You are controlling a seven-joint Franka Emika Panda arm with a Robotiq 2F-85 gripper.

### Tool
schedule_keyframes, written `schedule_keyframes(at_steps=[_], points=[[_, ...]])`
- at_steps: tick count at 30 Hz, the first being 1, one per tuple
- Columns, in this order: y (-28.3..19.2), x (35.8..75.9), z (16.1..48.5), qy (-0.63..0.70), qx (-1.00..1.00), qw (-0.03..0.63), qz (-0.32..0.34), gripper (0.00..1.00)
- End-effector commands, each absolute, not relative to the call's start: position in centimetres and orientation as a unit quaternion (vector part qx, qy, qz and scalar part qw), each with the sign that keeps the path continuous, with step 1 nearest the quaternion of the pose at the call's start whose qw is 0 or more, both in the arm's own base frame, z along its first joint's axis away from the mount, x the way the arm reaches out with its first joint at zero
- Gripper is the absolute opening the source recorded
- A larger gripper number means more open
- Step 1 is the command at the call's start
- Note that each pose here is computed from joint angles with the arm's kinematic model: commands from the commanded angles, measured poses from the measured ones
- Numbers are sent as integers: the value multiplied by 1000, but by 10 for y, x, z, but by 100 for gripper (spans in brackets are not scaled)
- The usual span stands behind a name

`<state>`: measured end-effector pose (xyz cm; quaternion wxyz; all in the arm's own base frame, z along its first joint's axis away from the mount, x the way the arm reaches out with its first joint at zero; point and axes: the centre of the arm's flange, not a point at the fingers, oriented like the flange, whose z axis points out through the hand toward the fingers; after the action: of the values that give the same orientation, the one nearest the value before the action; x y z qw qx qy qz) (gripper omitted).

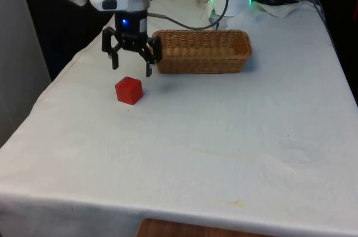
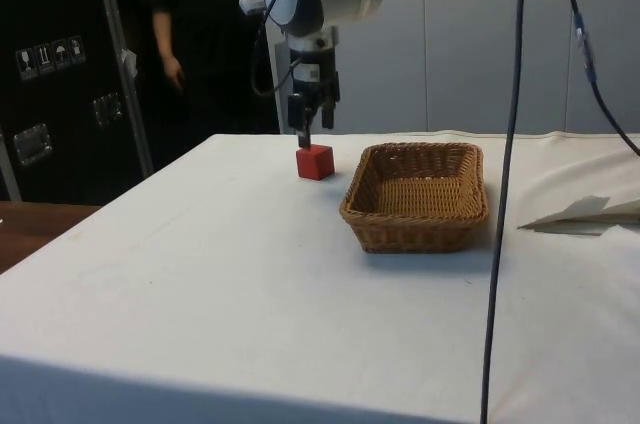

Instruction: Pick up the cube and place it into the basket.

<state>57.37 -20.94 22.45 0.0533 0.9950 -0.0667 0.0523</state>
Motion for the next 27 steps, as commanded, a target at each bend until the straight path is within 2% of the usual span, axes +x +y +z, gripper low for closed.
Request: schedule_keyframes(at_steps=[1,27], points=[[-210,575,224,-66,995,49,59,100],[-217,581,194,-77,995,47,49,100]])
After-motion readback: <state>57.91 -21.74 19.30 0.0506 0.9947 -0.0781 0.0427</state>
